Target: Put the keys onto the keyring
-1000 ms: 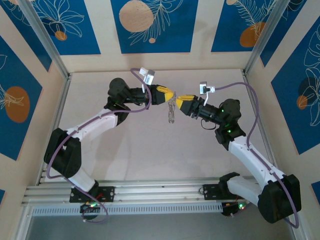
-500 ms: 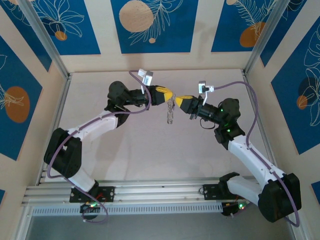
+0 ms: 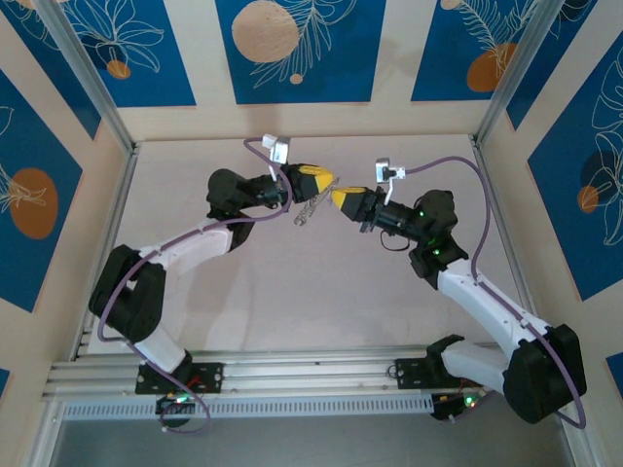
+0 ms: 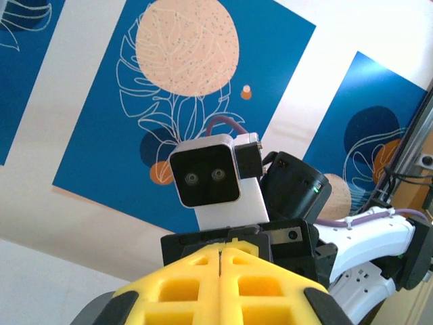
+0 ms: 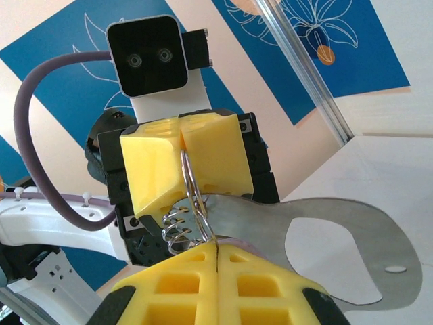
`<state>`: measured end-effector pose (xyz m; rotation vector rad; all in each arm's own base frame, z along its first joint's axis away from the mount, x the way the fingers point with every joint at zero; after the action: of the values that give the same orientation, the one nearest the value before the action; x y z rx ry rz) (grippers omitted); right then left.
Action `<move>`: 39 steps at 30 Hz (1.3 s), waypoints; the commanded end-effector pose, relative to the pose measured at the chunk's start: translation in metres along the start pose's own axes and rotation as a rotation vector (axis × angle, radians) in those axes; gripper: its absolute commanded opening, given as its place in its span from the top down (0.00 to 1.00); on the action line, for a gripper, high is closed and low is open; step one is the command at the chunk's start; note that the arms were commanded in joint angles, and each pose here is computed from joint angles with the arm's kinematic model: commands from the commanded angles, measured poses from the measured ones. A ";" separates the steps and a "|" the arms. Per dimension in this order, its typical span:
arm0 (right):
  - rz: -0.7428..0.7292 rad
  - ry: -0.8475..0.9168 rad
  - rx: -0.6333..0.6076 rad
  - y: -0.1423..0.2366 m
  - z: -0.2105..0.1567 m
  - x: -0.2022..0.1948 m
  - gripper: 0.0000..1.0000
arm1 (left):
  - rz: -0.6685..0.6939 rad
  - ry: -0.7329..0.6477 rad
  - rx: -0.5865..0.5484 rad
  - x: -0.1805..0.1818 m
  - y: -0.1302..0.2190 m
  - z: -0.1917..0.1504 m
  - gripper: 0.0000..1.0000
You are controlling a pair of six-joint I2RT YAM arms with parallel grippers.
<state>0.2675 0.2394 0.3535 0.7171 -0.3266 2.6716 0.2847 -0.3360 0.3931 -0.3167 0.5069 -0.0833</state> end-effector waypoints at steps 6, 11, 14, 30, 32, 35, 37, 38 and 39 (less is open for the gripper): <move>-0.034 -0.024 0.039 0.003 0.004 -0.001 0.88 | -0.008 -0.045 -0.150 -0.007 -0.003 0.031 1.00; -0.093 -0.026 -0.003 0.034 0.021 -0.004 0.70 | 0.006 -0.018 -0.188 0.000 -0.002 0.034 1.00; -0.128 -0.016 -0.040 0.045 0.033 -0.004 0.65 | 0.001 0.009 -0.200 0.005 -0.002 0.033 1.00; -0.032 -0.052 -0.041 0.006 0.059 -0.022 0.52 | 0.020 0.068 -0.171 0.024 -0.004 0.017 1.00; -0.023 -0.055 -0.034 0.002 0.057 -0.022 0.52 | 0.020 0.070 -0.168 0.025 -0.005 0.015 1.00; -0.014 -0.055 -0.030 -0.002 0.054 -0.022 0.52 | 0.019 0.075 -0.162 0.026 -0.006 0.013 1.00; -0.012 -0.056 -0.028 -0.004 0.053 -0.022 0.53 | 0.016 0.074 -0.161 0.026 -0.007 0.013 1.00; -0.011 -0.058 -0.025 -0.005 0.052 -0.022 0.54 | 0.014 0.073 -0.160 0.025 -0.007 0.013 1.00; -0.006 -0.055 -0.023 -0.006 0.052 -0.021 0.55 | 0.015 0.073 -0.159 0.025 -0.007 0.013 1.00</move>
<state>0.3144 0.2189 0.3666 0.8479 -0.3317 2.5878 0.3216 -0.3428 0.3750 -0.4230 0.6454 0.0014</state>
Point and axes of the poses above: each hand's point on the last joint's axis, 136 mm out from that joint toward the fingers, its own y axis back along the fingers, its own x axis along the line the jaws close on, z = x × y, the point moved 1 cm from there along y, back along the fingers, and after that the axes turned 4 degrees about y, right-handed, at the moved point
